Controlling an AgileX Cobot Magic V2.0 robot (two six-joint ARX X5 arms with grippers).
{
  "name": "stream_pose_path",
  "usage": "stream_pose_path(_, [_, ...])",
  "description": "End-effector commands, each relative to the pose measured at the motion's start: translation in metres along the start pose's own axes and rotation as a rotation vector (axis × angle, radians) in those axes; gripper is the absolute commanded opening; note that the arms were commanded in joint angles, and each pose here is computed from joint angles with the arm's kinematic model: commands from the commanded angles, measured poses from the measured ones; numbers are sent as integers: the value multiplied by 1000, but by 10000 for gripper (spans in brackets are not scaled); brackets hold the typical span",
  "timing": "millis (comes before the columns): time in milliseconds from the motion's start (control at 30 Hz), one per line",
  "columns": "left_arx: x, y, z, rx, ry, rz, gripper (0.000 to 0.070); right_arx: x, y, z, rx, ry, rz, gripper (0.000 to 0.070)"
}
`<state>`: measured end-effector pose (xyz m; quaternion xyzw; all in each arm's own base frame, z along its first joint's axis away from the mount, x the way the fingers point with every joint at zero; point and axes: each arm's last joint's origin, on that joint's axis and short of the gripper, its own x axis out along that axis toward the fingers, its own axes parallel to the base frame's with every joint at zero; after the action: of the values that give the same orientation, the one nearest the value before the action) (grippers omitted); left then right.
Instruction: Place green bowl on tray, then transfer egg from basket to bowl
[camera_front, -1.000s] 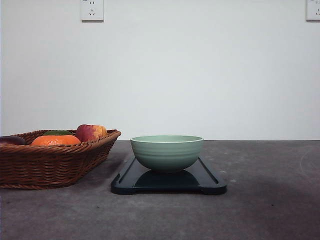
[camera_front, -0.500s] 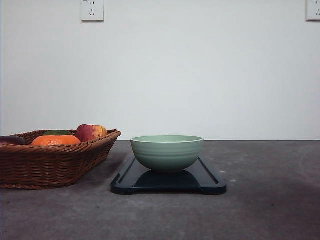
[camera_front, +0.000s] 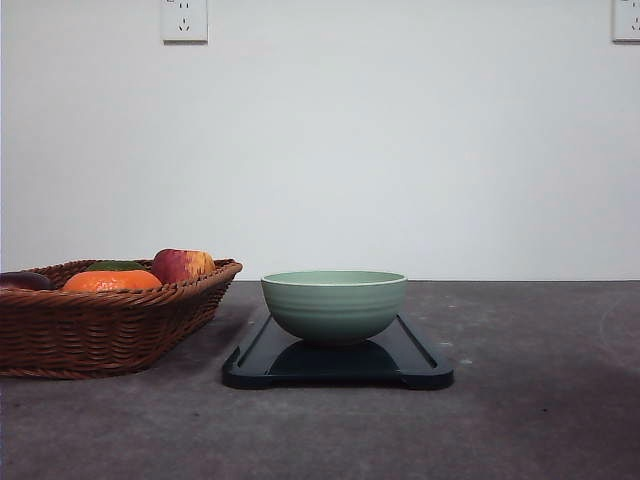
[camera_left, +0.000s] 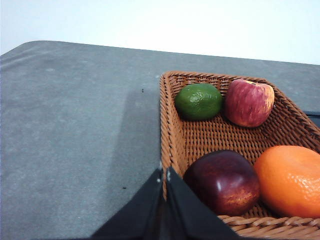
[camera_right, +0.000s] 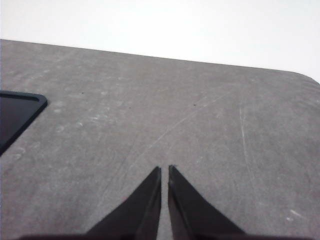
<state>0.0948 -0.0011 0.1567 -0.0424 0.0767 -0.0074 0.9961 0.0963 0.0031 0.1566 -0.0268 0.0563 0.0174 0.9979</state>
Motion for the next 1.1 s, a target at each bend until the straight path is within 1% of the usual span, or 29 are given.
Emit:
stream_pose_path(0, [2, 1, -7, 13, 26, 2, 0, 0, 0, 1, 11, -18, -1, 17])
stream_pose_path(1067, [2, 1, -7, 13, 26, 2, 0, 0, 0, 1, 11, -24, -1, 16])
